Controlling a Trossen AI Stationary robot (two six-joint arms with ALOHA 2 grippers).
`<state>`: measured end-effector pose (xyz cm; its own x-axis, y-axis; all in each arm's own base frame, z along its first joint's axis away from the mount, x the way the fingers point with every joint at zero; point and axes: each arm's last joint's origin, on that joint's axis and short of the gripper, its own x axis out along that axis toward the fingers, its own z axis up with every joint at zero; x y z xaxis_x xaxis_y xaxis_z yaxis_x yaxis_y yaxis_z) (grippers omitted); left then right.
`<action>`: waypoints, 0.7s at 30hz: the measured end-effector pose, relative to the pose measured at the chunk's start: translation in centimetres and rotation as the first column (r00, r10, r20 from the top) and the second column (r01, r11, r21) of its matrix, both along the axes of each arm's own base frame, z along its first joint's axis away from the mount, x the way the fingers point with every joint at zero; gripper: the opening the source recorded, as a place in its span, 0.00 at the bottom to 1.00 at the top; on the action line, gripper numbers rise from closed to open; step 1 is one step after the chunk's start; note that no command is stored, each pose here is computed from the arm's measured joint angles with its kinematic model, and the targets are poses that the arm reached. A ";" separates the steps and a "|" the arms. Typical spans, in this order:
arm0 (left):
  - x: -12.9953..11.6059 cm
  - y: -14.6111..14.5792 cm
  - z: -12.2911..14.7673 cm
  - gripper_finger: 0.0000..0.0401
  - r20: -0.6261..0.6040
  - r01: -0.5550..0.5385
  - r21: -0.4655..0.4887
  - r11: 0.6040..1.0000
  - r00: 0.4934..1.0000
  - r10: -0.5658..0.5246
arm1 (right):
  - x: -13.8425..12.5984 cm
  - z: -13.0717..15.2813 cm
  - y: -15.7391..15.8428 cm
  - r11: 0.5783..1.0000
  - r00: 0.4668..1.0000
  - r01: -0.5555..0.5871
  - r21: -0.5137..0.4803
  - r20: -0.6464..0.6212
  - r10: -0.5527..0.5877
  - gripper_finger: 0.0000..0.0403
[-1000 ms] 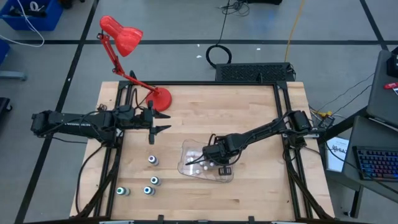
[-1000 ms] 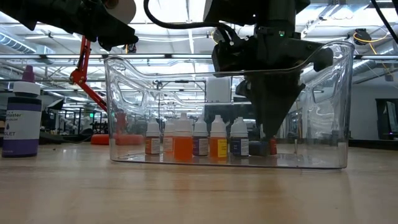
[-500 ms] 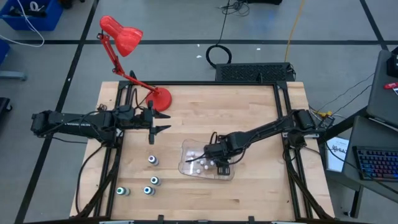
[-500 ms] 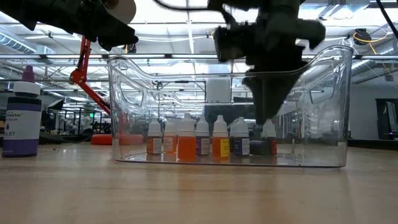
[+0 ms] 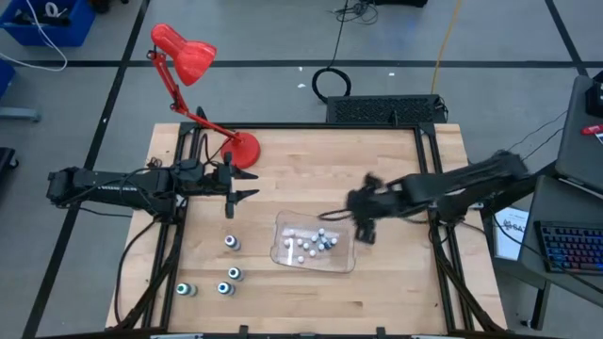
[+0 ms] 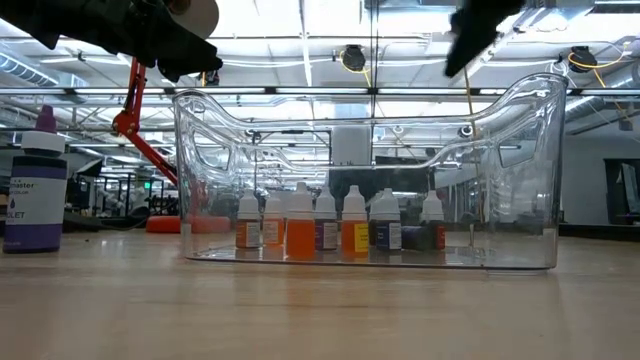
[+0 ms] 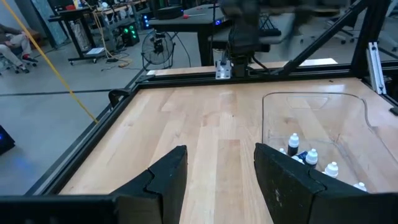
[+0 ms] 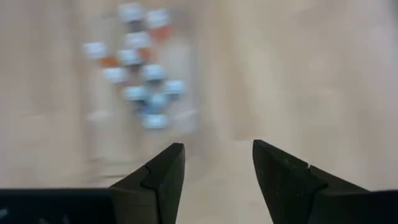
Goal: Pick & Place food coloring
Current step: Put the large purple food coloring bottle into the transparent bin
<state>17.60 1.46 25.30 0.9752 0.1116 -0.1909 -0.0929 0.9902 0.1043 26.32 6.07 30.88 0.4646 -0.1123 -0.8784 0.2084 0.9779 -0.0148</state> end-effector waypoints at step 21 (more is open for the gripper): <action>0.0 0.0 0.0 0.46 0.000 0.000 0.000 1.000 1.000 0.000 | -13.4 -9.4 -7.0 0.943 0.613 0.260 -0.208 0.790 0.005 0.41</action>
<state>17.60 1.47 25.30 0.9752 0.1116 -0.1910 -0.0929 0.9902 0.1042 12.92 -0.88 21.49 0.9109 -0.3958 -0.1166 0.3930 0.9183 -0.0474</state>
